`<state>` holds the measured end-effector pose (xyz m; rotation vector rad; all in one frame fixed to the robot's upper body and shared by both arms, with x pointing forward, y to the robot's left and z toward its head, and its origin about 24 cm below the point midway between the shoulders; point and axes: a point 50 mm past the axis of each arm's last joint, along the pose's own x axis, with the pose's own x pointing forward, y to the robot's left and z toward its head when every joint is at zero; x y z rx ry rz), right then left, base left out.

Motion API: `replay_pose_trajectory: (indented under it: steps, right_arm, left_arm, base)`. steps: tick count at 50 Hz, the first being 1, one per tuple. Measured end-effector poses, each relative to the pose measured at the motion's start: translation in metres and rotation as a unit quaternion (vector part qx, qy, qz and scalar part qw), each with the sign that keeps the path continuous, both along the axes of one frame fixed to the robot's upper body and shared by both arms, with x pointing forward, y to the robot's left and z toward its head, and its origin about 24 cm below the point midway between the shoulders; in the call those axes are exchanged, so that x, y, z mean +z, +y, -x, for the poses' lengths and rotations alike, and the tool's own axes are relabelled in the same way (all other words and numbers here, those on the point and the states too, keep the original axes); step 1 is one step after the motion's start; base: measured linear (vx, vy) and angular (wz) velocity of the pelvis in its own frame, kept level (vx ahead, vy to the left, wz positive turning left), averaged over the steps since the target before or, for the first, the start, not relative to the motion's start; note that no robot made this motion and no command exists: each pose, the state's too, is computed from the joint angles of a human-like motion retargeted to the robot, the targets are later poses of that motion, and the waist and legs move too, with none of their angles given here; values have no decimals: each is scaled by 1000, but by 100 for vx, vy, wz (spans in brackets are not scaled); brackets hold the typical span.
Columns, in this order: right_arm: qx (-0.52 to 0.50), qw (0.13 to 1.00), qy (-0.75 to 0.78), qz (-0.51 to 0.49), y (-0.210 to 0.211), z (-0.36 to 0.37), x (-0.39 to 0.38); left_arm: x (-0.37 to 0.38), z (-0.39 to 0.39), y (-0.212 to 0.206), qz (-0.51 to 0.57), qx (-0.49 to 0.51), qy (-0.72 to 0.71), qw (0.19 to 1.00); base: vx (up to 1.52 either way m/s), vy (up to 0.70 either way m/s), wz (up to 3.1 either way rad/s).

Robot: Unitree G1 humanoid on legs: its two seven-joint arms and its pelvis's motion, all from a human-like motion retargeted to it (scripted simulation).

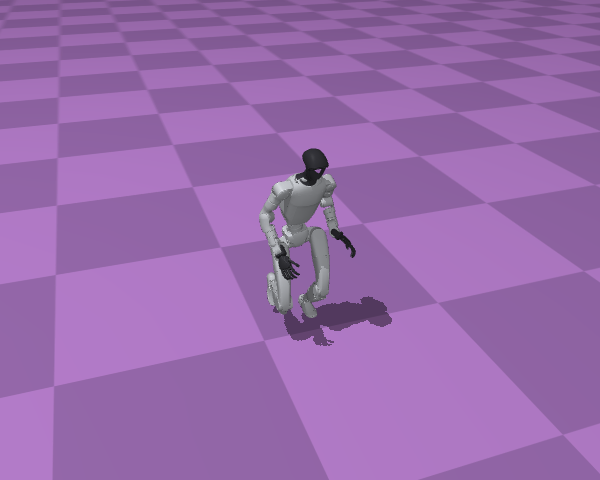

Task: Run

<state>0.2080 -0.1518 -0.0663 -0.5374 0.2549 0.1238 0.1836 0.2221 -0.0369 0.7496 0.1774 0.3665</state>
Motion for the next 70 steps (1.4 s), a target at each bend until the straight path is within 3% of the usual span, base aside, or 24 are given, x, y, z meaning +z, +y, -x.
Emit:
replay_pose_trajectory:
  steps: [5,8,12,16,23,28,32,36,40,43,48,53,60,65,70]
  right_arm:
    - [-40,998,4,-46,-23,33,5]
    - [-53,996,-10,-67,-27,40,14]
    - [-45,994,-84,-61,-32,23,40]
    - [-34,980,-196,-17,-32,-10,76]
    - [12,956,-269,-117,-9,-21,121]
    - [47,964,-238,-106,4,-12,109]
    - [36,986,-147,-69,7,2,63]
    - [-1,992,-81,-98,-5,32,44]
    - [-46,986,-52,-154,-15,50,44]
    - [-40,982,-86,-161,-15,43,57]
    - [27,970,-215,-113,8,-14,97]
    - [73,926,-294,-227,45,-47,154]
    - [179,891,-303,-287,81,-46,184]
    - [214,897,-302,-243,95,-42,176]
    - [200,924,-221,-239,77,-12,134]
  left_arm:
    - [108,-60,-21,7,-79,-256,964]
    - [129,-59,-39,17,-155,-293,943]
    - [106,-52,-48,18,-201,-222,954]
    - [36,-28,-28,12,-149,-42,988]
    - [-6,50,0,52,-128,118,983]
    - [18,40,3,14,-148,75,986]
    - [64,-20,1,-37,-144,-62,987]
    - [123,-45,-9,5,-153,-221,963]
    - [151,-42,-24,41,-215,-280,935]
    - [135,-36,-25,56,-225,-233,944]
    - [35,-9,-13,77,-170,15,982]
    - [-10,41,-16,171,-149,132,965]
    - [4,61,-19,289,-112,80,947]
    - [23,19,-19,263,-134,10,955]
    - [79,-30,-30,303,-170,-156,924]
  base:
    - [114,-26,-163]
    - [116,-21,-203]
    - [116,-10,-168]
    - [114,-1,-129]
    - [110,12,-96]
    - [99,12,-79]
    - [96,4,-97]
    - [97,-8,-158]
    - [95,-10,-221]
    - [95,-3,-231]
    - [92,5,-253]
    - [88,14,-278]
    - [82,16,-260]
    - [77,15,-264]
    - [72,0,-321]
